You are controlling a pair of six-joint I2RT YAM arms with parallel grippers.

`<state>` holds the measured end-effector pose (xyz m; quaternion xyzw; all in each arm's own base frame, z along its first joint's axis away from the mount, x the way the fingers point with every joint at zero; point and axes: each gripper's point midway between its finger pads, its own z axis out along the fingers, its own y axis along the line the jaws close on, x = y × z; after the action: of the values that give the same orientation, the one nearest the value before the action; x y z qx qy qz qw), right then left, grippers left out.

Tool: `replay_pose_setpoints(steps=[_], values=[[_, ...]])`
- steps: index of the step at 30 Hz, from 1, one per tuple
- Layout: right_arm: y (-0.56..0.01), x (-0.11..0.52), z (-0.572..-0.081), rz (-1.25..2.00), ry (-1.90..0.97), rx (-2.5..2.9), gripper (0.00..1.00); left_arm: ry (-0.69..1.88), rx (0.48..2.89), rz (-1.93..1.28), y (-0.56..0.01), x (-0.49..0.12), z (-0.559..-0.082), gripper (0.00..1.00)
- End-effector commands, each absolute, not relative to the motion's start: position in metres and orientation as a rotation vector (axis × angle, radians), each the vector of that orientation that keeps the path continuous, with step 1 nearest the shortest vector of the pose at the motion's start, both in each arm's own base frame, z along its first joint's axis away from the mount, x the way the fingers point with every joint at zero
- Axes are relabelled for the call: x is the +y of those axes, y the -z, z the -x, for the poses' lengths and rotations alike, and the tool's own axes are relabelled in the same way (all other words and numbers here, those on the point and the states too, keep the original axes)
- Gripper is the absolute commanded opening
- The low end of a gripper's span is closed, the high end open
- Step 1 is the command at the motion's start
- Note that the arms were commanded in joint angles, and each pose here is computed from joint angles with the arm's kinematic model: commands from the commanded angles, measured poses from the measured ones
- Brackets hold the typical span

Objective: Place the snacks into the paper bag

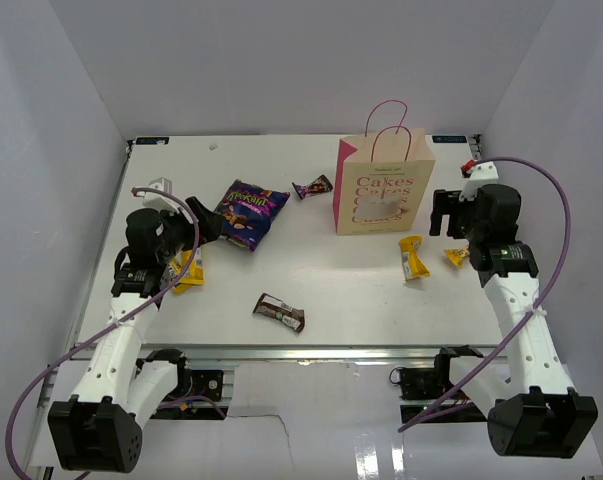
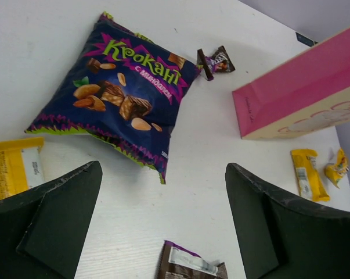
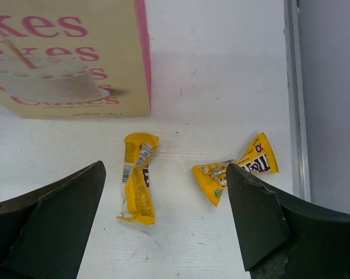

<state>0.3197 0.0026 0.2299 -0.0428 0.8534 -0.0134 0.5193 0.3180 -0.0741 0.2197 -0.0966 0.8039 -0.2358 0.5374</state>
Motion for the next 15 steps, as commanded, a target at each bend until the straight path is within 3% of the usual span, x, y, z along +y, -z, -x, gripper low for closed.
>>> replay_pose_setpoints(steps=[1,6,10,15], values=[[-0.252,0.039,-0.305,0.329,-0.142,1.963,0.9,0.679,1.947,0.223,-0.221,-0.09,-0.303,0.98],[-0.233,0.124,-0.232,1.138,-0.555,1.713,0.9,0.749,1.985,0.263,-0.213,-0.098,-0.292,0.98],[-0.206,0.169,-0.191,1.428,-0.733,1.636,0.9,0.759,2.004,0.292,-0.205,-0.098,-0.287,0.98],[-0.167,0.219,-0.192,1.6,-0.624,1.674,0.92,0.754,2.029,0.327,-0.202,-0.096,-0.283,0.98]])
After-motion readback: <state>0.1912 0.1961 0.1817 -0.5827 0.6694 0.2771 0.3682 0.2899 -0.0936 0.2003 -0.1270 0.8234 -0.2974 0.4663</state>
